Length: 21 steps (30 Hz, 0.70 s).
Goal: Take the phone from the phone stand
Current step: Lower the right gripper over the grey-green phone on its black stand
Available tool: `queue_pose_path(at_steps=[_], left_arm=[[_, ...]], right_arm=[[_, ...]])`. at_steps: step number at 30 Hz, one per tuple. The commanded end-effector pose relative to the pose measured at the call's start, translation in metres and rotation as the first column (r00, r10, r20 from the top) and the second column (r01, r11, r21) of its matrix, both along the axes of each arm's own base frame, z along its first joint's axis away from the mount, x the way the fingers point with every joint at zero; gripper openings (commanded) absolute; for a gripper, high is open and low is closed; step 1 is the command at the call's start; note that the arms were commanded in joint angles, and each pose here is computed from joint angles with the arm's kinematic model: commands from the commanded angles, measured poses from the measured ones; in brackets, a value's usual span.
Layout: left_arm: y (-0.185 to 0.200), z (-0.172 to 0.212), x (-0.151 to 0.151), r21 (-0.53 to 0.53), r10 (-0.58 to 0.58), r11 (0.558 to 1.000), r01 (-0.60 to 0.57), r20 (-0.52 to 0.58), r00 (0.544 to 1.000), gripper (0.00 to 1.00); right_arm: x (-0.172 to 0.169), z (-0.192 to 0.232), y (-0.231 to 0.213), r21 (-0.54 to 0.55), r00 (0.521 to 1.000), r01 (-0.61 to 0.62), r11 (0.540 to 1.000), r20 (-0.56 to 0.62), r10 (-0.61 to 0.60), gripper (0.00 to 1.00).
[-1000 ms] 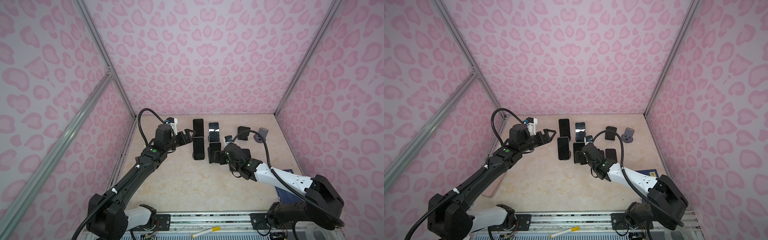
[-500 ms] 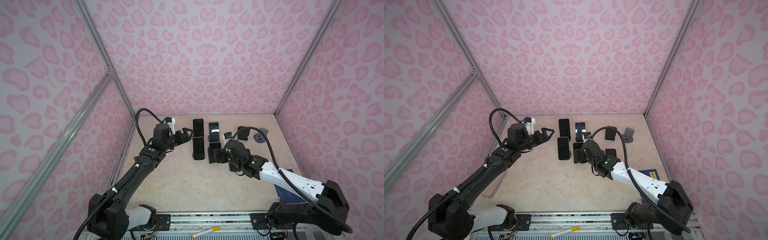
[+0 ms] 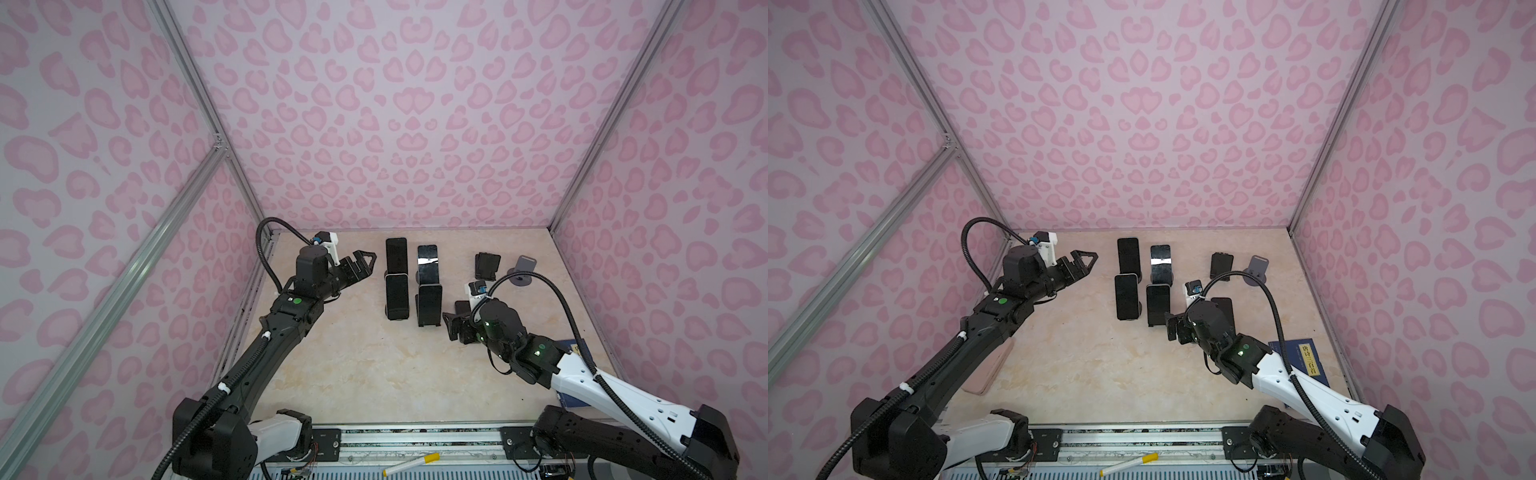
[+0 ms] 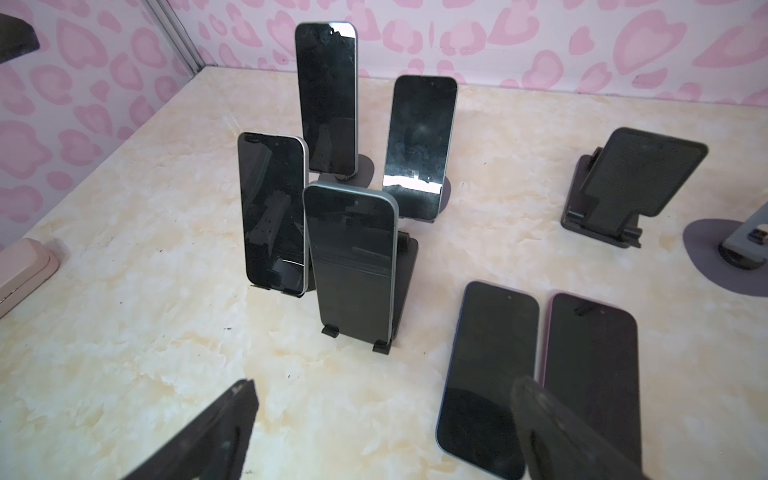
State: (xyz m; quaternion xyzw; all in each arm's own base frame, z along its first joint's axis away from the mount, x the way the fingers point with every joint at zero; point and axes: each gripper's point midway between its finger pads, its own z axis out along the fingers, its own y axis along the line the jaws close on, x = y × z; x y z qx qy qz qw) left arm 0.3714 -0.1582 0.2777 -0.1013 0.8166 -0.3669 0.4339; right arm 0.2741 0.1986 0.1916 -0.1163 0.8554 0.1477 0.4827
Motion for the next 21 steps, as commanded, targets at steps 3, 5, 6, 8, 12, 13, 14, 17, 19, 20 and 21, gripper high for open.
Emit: queue_pose_path(at_steps=[3, 5, 6, 8, 12, 13, 14, 17, 19, 20, 21], left_arm=[[0.014, 0.015, 0.004, 0.027, 0.068, 0.997, -0.071, 0.096, 0.993, 0.96], [0.016, 0.013, 0.006, 0.041, 0.077, 0.996, -0.081, 0.094, 0.993, 0.96], [0.017, 0.011, 0.007, 0.044, 0.081, 0.995, -0.086, 0.090, 0.993, 0.96], [0.021, 0.007, 0.009, 0.042, 0.097, 0.994, -0.101, 0.075, 0.992, 0.96], [0.026, 0.012, 0.010, -0.015, 0.114, 0.993, -0.113, 0.063, 0.991, 0.96], [0.027, 0.012, 0.009, -0.025, 0.116, 0.993, -0.115, 0.063, 0.991, 0.96], [0.027, 0.014, 0.009, -0.034, 0.115, 0.993, -0.113, 0.065, 0.991, 0.96], [0.027, 0.017, 0.008, -0.057, 0.106, 0.993, -0.103, 0.063, 0.992, 0.96], [0.026, 0.018, 0.007, -0.066, 0.101, 0.993, -0.097, 0.060, 0.993, 0.96], [0.026, 0.017, 0.007, -0.068, 0.101, 0.993, -0.097, 0.059, 0.993, 0.96], [0.026, 0.017, 0.007, -0.071, 0.101, 0.993, -0.097, 0.055, 0.993, 0.96]], right_arm=[[0.014, 0.017, 0.009, 0.013, 0.997, -0.002, 1.000, 0.080, 0.001, 0.98], [0.016, 0.019, 0.017, 0.006, 0.996, -0.034, 0.999, 0.080, 0.033, 0.93], [0.016, 0.020, 0.020, 0.010, 0.996, -0.043, 0.999, 0.085, 0.042, 0.92], [0.018, 0.019, 0.015, 0.032, 0.997, -0.001, 1.000, 0.079, -0.001, 0.91], [0.018, 0.014, 0.013, 0.016, 0.999, 0.026, 1.000, -0.025, -0.025, 0.96], [0.020, 0.013, 0.010, 0.000, 0.998, 0.053, 0.999, -0.042, -0.053, 0.97], [0.021, 0.012, 0.007, -0.006, 0.995, 0.083, 0.997, -0.050, -0.083, 0.98], [0.024, 0.012, 0.004, 0.026, 0.990, 0.128, 0.991, -0.058, -0.126, 0.98], [0.025, 0.011, 0.012, 0.062, 0.992, 0.113, 0.992, -0.066, -0.108, 0.98], [0.027, 0.011, 0.014, 0.069, 0.991, 0.115, 0.991, -0.071, -0.110, 0.98], [0.030, 0.009, 0.016, 0.065, 0.991, 0.120, 0.991, -0.075, -0.115, 0.98]])
